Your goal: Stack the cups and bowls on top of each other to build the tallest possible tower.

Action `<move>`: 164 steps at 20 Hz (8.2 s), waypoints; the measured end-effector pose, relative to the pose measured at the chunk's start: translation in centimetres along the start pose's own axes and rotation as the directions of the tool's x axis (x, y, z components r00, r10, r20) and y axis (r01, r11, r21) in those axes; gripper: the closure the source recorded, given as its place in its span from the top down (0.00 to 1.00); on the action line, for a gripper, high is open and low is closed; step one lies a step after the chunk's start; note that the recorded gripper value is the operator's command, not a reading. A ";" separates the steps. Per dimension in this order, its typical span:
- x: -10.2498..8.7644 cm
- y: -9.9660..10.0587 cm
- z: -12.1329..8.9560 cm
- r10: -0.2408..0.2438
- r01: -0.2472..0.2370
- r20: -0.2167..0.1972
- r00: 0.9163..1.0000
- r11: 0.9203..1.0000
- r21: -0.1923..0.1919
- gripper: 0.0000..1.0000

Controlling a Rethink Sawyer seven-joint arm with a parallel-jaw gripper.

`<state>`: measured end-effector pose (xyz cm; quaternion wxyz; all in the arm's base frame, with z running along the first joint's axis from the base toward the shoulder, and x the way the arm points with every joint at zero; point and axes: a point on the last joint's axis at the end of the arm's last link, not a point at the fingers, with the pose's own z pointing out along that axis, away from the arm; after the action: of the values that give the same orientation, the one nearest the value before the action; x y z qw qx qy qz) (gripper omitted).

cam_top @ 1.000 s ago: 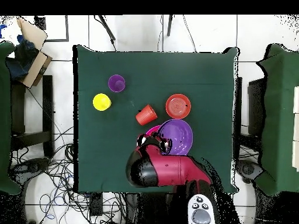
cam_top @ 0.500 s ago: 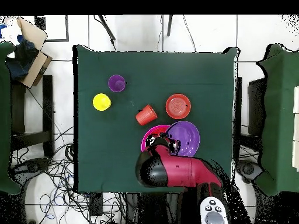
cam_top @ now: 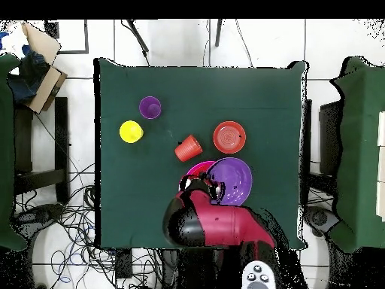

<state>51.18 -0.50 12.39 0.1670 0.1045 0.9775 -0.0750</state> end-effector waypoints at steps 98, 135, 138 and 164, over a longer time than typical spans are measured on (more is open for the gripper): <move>5.8 2.7 4.6 -0.015 0.014 -0.089 0.996 1.000 -0.006 1.00; 8.6 3.5 5.7 0.006 -0.013 -0.099 0.995 0.998 -0.065 1.00; 7.7 3.2 3.3 0.017 -0.024 -0.106 0.994 0.998 -0.061 1.00; -5.1 -4.5 -3.6 0.163 -0.164 -0.151 0.975 0.986 0.005 1.00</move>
<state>53.75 -5.07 18.03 0.0986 0.1893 0.9757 -0.0494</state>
